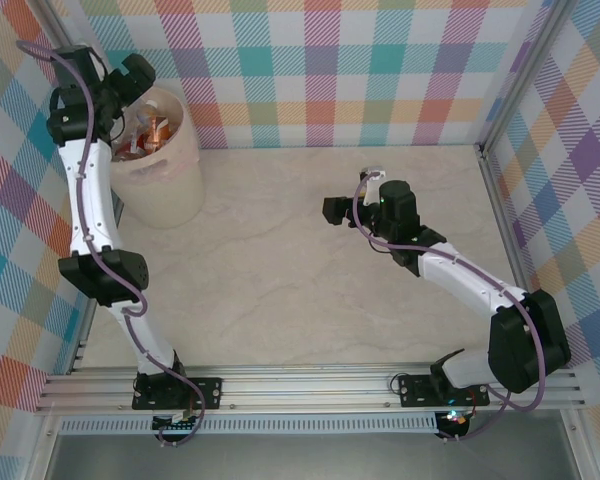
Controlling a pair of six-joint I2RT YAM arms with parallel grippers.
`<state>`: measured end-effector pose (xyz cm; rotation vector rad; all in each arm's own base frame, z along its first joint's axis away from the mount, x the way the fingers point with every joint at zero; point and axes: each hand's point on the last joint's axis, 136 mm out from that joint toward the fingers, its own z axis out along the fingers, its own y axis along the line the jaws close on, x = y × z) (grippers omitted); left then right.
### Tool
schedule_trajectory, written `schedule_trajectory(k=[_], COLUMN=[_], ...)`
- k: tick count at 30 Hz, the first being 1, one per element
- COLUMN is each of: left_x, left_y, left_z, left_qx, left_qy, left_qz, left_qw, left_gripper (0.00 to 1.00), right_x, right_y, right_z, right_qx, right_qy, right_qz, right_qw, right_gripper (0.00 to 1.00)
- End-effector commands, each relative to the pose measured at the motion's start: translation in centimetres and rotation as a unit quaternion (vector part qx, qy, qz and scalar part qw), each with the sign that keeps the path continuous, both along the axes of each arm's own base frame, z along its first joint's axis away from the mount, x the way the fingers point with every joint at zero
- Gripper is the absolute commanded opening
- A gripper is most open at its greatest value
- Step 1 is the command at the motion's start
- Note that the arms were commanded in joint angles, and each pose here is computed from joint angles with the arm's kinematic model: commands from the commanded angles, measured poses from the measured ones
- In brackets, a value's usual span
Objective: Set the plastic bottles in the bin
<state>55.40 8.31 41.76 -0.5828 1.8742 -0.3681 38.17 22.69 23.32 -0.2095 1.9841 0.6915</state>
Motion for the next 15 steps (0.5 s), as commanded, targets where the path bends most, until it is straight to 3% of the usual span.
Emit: schedule_trajectory(k=[1,8,15], left_x=[0.6,-1.9,-4.6], left_y=[1.5,2.3,1.2], left_z=[-4.4,-5.9,-2.2], left_qx=[0.007,0.022,0.024], left_qy=[0.059,0.089,0.057], left_qz=[0.02,0.044,0.017], left_qw=[0.998,0.995,0.998], left_gripper=[1.0,1.0,1.0], right_x=[0.3,0.1,0.2], right_y=[-0.2,-0.2,-0.2], right_z=[1.0,0.8,1.2], right_qx=[0.004,0.008,0.009], right_qy=[-0.008,-0.002,-0.006], right_qz=[-0.008,-0.009,-0.009], right_qw=[1.0,1.0,1.0], right_gripper=[1.0,1.0,1.0])
